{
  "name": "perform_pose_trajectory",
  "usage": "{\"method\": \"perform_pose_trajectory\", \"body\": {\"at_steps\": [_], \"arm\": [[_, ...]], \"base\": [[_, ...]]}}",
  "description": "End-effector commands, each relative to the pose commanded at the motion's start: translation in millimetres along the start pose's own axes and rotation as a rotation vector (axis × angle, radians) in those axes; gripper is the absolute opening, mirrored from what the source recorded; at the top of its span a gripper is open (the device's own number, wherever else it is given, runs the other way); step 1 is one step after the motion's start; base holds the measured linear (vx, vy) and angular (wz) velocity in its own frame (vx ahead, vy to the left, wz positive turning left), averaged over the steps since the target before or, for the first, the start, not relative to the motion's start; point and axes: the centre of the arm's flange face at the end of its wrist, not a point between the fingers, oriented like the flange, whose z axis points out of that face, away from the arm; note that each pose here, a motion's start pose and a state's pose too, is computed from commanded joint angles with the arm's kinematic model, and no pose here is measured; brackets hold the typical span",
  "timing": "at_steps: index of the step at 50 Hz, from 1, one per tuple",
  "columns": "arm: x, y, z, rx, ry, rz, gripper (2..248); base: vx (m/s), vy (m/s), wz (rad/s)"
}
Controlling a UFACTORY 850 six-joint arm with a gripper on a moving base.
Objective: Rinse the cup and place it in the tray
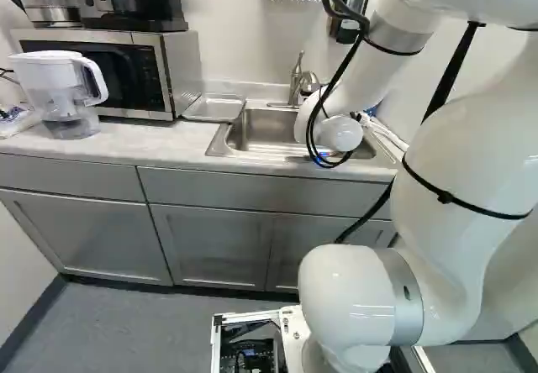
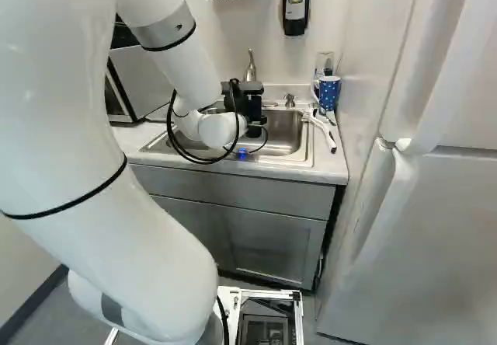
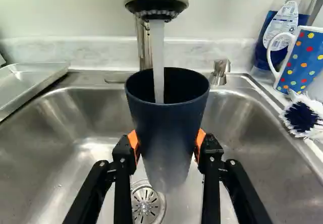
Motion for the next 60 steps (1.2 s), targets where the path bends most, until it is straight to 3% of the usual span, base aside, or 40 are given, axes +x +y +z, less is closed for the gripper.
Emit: {"method": "perform_pose_trajectory", "body": {"at_steps": [60], "arm": [[0.0,0.0,0.0,0.000,0.000,0.000,124]], "base": [[0.000,0.000,0.000]]}}
